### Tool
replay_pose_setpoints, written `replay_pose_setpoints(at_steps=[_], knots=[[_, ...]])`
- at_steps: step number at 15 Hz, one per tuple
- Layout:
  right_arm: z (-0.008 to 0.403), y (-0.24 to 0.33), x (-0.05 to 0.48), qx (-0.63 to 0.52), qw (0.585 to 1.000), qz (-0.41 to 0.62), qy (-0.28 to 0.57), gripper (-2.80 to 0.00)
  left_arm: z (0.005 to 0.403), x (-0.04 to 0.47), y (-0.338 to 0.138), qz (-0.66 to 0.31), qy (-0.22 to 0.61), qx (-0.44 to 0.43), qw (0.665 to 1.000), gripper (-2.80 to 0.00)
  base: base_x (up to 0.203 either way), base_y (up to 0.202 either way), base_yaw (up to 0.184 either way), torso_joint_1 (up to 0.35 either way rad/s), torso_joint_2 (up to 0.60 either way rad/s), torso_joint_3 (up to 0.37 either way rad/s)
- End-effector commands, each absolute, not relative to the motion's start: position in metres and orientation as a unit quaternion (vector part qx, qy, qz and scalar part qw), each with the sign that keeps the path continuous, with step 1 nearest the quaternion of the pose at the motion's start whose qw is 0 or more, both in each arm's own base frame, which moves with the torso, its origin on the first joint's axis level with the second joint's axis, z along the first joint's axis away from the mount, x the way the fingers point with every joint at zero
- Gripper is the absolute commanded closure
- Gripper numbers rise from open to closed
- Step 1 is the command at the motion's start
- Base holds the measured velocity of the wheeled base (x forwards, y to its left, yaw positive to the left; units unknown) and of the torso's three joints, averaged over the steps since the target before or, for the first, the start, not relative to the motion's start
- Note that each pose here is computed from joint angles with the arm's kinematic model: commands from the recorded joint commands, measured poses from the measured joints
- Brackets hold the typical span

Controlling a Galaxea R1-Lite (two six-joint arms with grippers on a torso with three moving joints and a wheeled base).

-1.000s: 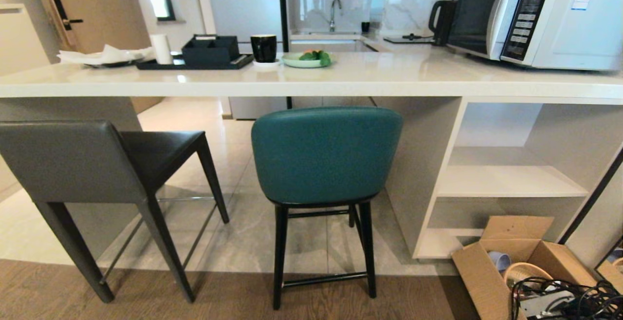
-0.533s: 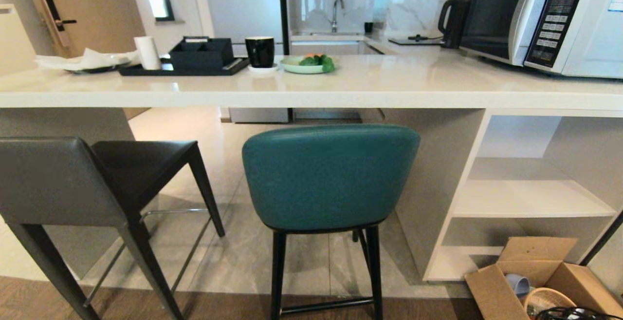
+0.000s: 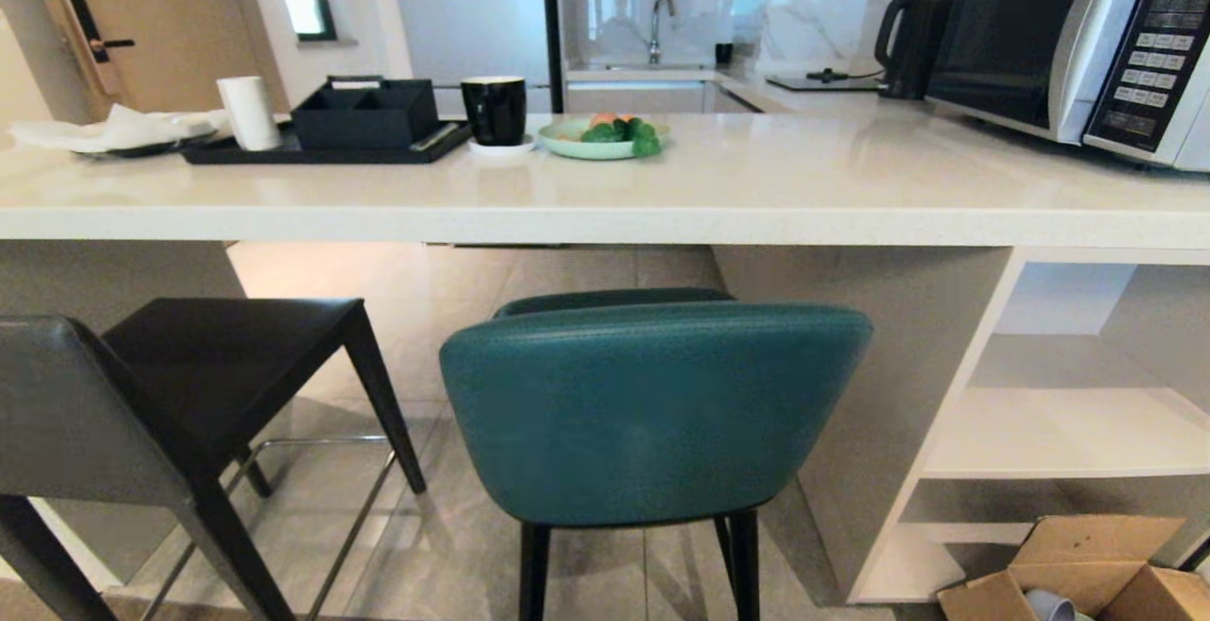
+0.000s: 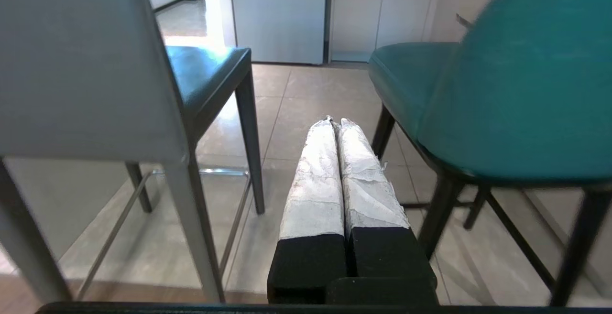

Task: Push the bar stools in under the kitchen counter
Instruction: Pull the blue chair out from under the dining table

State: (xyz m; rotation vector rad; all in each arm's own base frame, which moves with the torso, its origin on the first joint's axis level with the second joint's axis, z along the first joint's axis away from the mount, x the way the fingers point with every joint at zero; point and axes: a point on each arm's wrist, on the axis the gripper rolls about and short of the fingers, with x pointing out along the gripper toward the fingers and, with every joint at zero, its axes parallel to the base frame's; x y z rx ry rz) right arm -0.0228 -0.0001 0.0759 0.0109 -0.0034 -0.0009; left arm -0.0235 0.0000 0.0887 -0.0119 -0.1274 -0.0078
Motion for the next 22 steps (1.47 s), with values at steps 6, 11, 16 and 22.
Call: replay_pose_setpoints(at_steps=[6,11,16,22], knots=[[0.076,0.0,-0.023,0.006,1.0,0.0,-0.002,0.0,0.078,-0.02,0.0,-0.004,-0.044,-0.006,0.999,0.0,0.078,0.0,0.001,0.002,0.0,0.001],[0.076,0.0,-0.023,0.006,1.0,0.0,-0.002,0.0,0.078,-0.02,0.0,-0.004,-0.044,-0.008,0.999,0.0,0.0,0.0,0.0,0.0,0.0,0.0],[0.076,0.0,-0.023,0.006,1.0,0.0,-0.002,0.0,0.078,-0.02,0.0,-0.003,-0.044,-0.008,0.999,0.0,0.0,0.0,0.0,0.0,0.0,0.0],[0.104,0.001,-0.019,0.007,1.0,0.02,0.018,0.0,0.103,-0.022,0.0,0.005,-0.054,-0.009,0.999,0.0,0.0,0.0,0.0,0.0,0.0,0.0]])
